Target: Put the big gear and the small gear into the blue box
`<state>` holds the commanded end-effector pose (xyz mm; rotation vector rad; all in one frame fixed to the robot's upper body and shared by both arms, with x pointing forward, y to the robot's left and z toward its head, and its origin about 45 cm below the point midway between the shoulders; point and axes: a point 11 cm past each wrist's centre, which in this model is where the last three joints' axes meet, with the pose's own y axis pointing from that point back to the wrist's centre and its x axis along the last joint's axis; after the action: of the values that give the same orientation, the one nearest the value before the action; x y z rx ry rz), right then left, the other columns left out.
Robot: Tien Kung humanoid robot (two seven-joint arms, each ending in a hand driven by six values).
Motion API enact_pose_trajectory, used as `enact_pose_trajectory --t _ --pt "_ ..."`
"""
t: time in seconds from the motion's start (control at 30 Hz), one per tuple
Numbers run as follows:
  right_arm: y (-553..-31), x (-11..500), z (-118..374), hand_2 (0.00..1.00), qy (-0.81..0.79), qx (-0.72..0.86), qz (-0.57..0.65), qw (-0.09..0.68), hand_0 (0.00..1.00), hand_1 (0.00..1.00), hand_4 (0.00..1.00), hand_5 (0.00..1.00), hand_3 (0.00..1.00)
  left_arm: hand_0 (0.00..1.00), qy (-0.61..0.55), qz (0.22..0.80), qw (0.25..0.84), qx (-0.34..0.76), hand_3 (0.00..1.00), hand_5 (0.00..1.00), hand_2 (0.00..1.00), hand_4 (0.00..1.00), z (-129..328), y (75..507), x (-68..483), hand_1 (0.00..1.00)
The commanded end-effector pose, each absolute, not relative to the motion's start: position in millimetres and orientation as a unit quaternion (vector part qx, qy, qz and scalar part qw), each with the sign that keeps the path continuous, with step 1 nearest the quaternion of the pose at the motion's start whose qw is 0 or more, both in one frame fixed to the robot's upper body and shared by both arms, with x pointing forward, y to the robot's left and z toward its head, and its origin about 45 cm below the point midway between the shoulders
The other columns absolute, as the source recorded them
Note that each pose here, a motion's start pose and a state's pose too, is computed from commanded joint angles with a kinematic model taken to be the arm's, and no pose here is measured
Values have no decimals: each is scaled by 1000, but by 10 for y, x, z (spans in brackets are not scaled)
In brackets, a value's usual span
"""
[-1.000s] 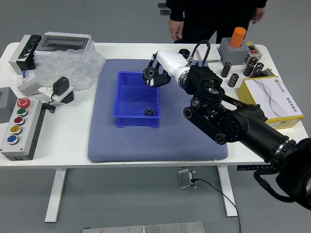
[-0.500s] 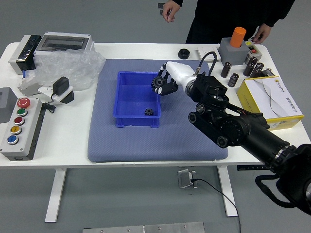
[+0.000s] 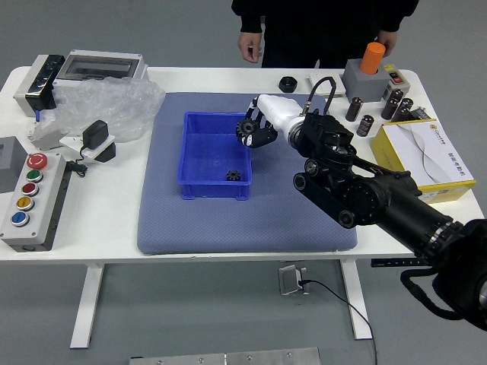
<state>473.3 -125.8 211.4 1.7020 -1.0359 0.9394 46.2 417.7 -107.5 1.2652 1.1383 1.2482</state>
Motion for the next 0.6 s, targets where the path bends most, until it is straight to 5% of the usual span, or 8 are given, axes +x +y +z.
enact_pose_trajectory --t 0.6 --pt "-1248 4725 2039 440 -399 684 389 470 634 442 807 157 527 873 466 514 493 525 875 328 831 800 -1062 4204 492 829"
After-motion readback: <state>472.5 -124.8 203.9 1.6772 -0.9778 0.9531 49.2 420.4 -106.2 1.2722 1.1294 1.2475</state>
